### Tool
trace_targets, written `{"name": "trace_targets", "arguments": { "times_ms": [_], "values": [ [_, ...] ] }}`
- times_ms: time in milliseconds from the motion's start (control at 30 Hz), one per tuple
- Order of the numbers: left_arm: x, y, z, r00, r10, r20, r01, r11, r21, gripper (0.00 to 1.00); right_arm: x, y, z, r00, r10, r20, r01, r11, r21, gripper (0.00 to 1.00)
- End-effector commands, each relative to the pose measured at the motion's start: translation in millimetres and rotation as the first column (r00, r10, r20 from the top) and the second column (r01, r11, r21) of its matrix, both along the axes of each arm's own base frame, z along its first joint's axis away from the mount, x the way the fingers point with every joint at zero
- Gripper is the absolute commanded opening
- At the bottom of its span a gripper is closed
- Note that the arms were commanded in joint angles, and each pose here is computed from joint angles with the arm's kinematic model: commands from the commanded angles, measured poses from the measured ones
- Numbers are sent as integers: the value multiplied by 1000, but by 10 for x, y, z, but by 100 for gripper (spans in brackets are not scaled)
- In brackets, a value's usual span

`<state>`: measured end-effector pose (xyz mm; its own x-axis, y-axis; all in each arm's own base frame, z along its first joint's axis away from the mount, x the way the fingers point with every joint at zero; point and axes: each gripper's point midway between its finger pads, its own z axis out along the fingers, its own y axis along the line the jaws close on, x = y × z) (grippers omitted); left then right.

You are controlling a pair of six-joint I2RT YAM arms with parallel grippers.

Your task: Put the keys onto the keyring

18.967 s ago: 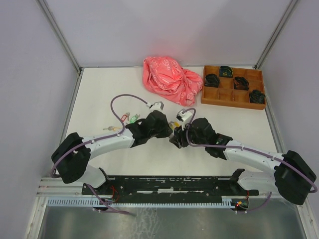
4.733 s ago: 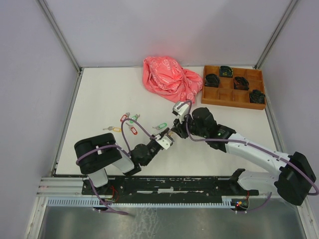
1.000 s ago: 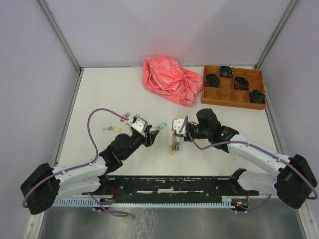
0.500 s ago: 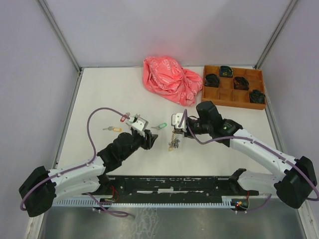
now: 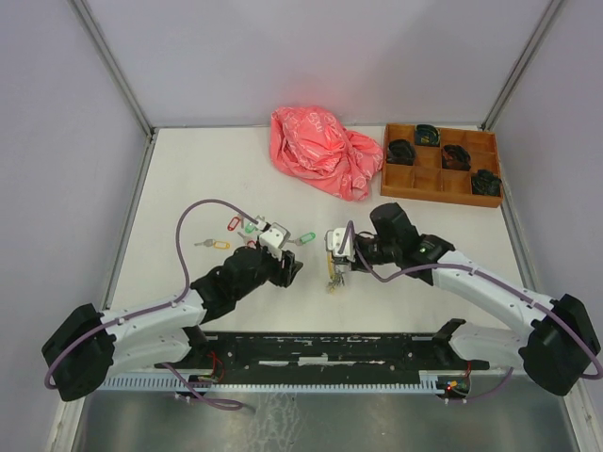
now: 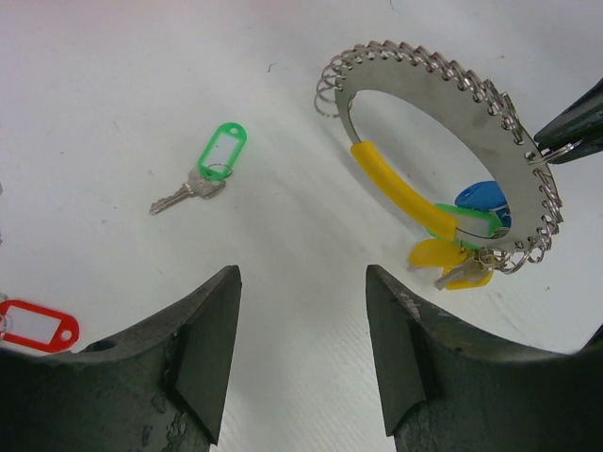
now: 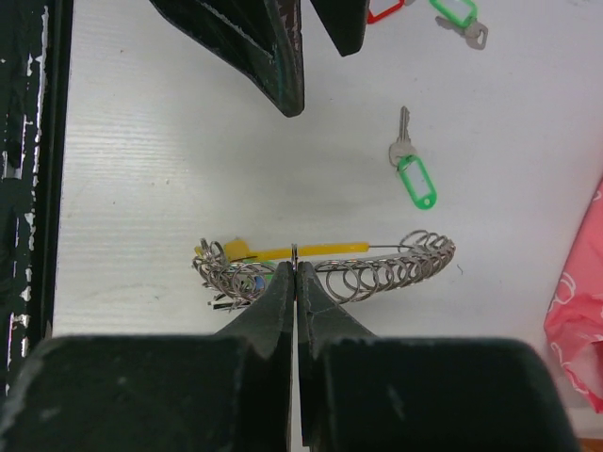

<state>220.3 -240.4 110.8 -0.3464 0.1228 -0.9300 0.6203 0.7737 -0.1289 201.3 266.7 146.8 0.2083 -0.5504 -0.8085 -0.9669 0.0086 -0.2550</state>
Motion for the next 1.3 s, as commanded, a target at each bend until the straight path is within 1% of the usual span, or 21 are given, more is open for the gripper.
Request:
{"name": "trace_targets", "arguments": {
  "times_ms": [0, 100, 233, 400, 467, 633, 667, 733, 800, 933, 1033, 1167, 1267],
  "values": [
    [47, -188, 240, 996, -71, 58, 73, 997, -35, 63, 61, 114, 210, 993, 49, 106, -58, 994, 89, 1],
    [28, -211, 196, 995, -86, 49, 87, 996, -32, 63, -32, 139, 194, 990, 94, 109, -109, 985, 133, 1],
    [-11, -206, 116, 995, -99, 27, 100, 995, -21, 63, -66, 145, 233, 987, 90, 129, -113, 977, 181, 1],
    [48, -108, 76, 999, -43, 22, 43, 999, 1, 64, -98, 128, 269, 983, 103, 150, -130, 974, 184, 1],
    [70, -75, 71, 1000, -22, 21, 22, 1000, 6, 64, -116, 115, 269, 976, 128, 173, -157, 974, 165, 1],
    [127, 32, 23, 999, 48, 4, -48, 999, 17, 64, -116, 69, 225, 969, 171, 177, -189, 978, 87, 1],
    [134, 62, -1, 998, 61, -3, -61, 998, 27, 64, -83, 26, 159, 968, 161, 192, -174, 983, 54, 1],
    [144, 111, -32, 997, 82, -11, -81, 996, 39, 64, -51, -39, 71, 948, 173, 266, -181, 983, 7, 1],
    [161, 152, -48, 994, 104, -20, -103, 994, 37, 63, 13, -55, 97, 933, 148, 329, -161, 987, 12, 1],
    [203, 227, -96, 987, 147, -60, -145, 989, 35, 64, 1, -80, 35, 908, 195, 371, -198, 980, -29, 1],
    [279, 300, -165, 977, 183, -109, -179, 983, 43, 64, -28, -92, -57, 900, 231, 369, -225, 972, -60, 1],
    [362, 342, -200, 967, 188, -172, -185, 982, 30, 63, -47, -136, -107, 894, 249, 372, -230, 968, -97, 1],
    [412, 372, -242, 959, 196, -204, -185, 980, 71, 63, -60, -151, -115, 897, 253, 362, -229, 967, -107, 1]
  ]
}}
